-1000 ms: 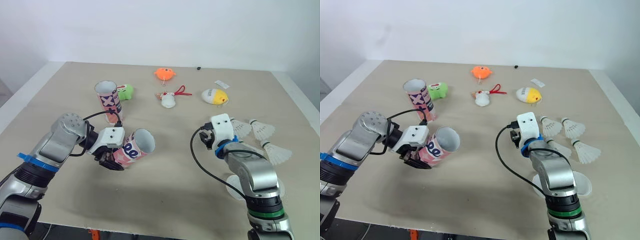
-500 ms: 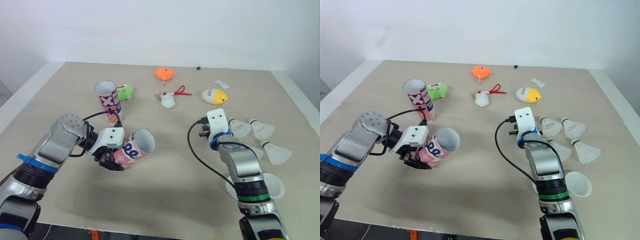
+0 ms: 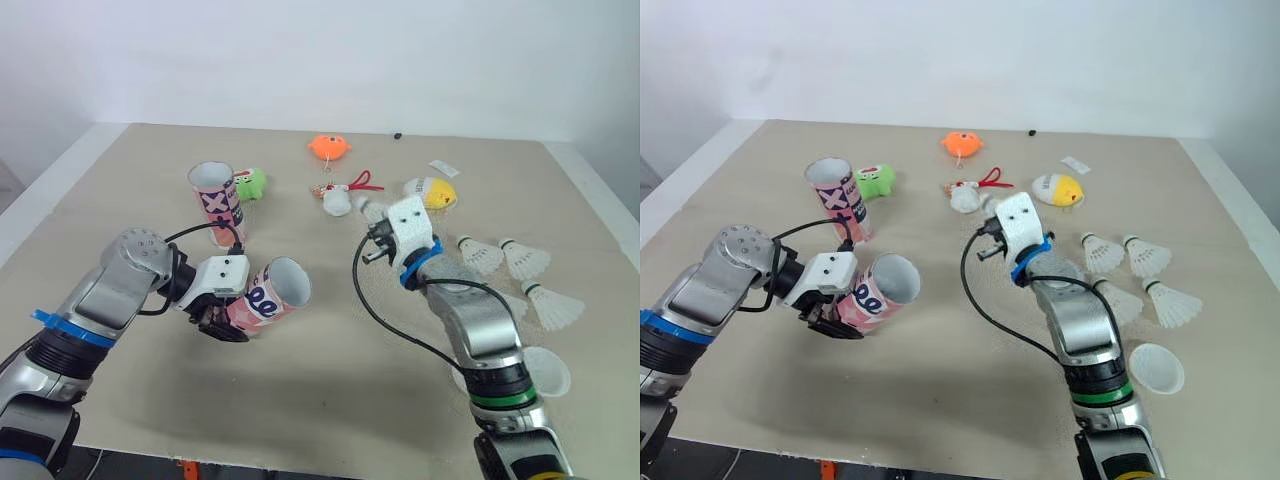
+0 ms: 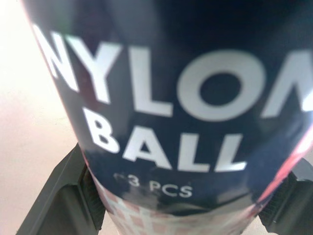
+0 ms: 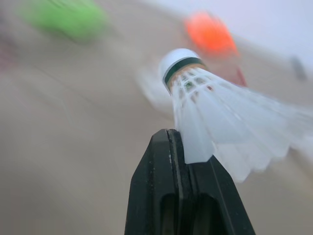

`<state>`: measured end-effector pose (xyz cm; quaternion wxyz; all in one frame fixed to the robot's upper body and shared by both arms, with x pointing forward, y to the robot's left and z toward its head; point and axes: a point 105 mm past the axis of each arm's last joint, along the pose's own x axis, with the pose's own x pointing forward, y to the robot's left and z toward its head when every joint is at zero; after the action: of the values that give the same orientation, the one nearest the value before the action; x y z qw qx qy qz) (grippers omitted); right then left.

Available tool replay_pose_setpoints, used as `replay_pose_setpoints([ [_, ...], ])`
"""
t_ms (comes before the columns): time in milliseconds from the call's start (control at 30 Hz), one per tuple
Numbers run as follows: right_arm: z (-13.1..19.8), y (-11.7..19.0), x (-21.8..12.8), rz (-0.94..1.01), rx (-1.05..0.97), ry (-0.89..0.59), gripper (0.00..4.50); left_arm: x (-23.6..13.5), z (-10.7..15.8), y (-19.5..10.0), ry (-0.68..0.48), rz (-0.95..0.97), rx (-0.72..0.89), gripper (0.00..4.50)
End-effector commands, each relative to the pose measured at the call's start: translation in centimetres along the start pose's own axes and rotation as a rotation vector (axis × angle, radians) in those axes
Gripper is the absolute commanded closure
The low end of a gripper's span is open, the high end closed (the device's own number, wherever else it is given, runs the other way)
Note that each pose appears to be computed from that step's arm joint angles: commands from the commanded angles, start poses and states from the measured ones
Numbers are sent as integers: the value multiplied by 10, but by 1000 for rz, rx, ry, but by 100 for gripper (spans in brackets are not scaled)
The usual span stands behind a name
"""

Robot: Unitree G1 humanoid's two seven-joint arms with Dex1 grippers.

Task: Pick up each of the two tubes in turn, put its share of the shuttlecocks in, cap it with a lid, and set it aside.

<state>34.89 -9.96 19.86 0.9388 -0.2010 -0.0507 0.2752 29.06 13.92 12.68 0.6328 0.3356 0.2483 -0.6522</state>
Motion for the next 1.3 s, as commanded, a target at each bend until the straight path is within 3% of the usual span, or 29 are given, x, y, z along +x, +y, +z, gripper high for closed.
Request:
replay_pose_setpoints([
  [33, 45, 19, -31, 253, -226, -179, 447, 18, -4, -9, 0, -84, -9, 107],
  [200, 50, 43, -61, 605, -494, -148, 447, 18, -3, -6, 4, -91, 5, 107],
  [367, 60, 54, -65, 769, -597, -170, 447, 18, -3, -4, 6, -95, 13, 107],
  [667, 57, 69, -62, 902, -714, -159, 447, 16, -5, -7, 10, -89, 7, 107],
  [1033, 45, 73, -45, 915, -788, -112, 447, 15, -5, -7, 10, -84, 7, 107],
  [1133, 44, 75, -47, 956, -762, -93, 364, 16, -4, -6, 8, -85, 10, 107],
  [1267, 54, 78, -56, 1004, -699, -118, 214, 17, -4, -6, 7, -85, 11, 107],
  [1300, 58, 79, -62, 1031, -655, -132, 204, 17, -4, -6, 7, -85, 11, 107],
])
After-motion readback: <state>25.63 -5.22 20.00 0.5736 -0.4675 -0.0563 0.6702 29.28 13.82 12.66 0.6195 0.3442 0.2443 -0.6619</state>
